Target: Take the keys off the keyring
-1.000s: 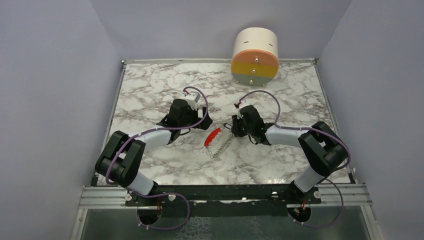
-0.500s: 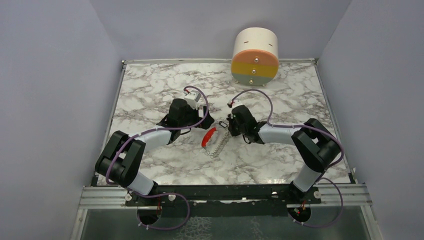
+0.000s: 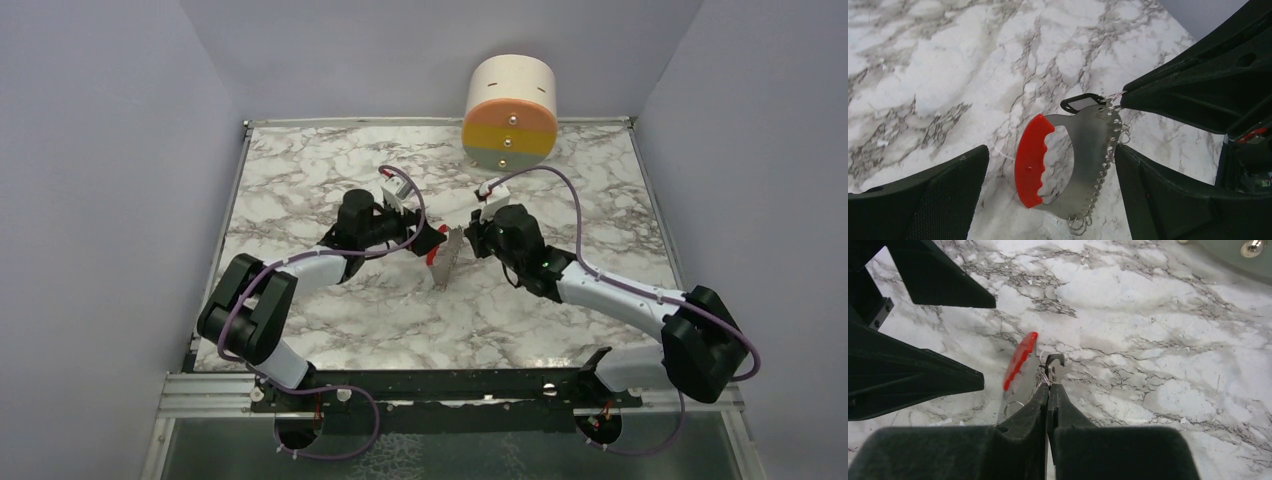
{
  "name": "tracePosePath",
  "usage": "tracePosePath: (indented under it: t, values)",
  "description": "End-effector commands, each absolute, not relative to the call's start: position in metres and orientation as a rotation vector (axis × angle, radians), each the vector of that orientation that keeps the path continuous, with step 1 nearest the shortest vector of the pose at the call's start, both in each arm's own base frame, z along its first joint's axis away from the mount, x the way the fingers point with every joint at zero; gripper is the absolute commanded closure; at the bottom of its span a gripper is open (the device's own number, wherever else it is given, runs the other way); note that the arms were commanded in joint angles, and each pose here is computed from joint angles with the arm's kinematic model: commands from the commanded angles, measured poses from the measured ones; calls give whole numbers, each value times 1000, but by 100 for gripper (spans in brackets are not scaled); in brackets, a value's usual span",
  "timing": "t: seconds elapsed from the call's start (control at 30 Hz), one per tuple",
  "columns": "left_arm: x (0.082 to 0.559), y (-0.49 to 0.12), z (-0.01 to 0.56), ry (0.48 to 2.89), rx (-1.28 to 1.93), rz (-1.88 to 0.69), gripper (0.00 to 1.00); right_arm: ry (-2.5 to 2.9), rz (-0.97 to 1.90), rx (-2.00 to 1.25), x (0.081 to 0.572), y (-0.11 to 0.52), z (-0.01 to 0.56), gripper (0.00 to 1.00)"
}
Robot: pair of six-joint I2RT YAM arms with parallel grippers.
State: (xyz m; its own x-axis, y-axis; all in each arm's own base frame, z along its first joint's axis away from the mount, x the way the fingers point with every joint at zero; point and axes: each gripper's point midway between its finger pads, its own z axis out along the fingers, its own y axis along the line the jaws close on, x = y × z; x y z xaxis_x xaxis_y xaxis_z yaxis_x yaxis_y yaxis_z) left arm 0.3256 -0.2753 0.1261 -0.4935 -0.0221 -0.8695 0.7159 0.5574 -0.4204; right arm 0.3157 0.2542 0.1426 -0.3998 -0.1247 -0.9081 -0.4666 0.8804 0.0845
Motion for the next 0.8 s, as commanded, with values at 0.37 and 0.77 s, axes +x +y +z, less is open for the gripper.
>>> tracePosePath:
  t: [0.37, 0.77]
  values:
    - [288, -317, 233, 1269, 1015, -1324, 1, 1795, 350, -480, 311, 244, 189, 99]
    - [337, -278, 254, 1188, 763, -1542, 1, 1611, 400, -513, 300, 241, 273, 99]
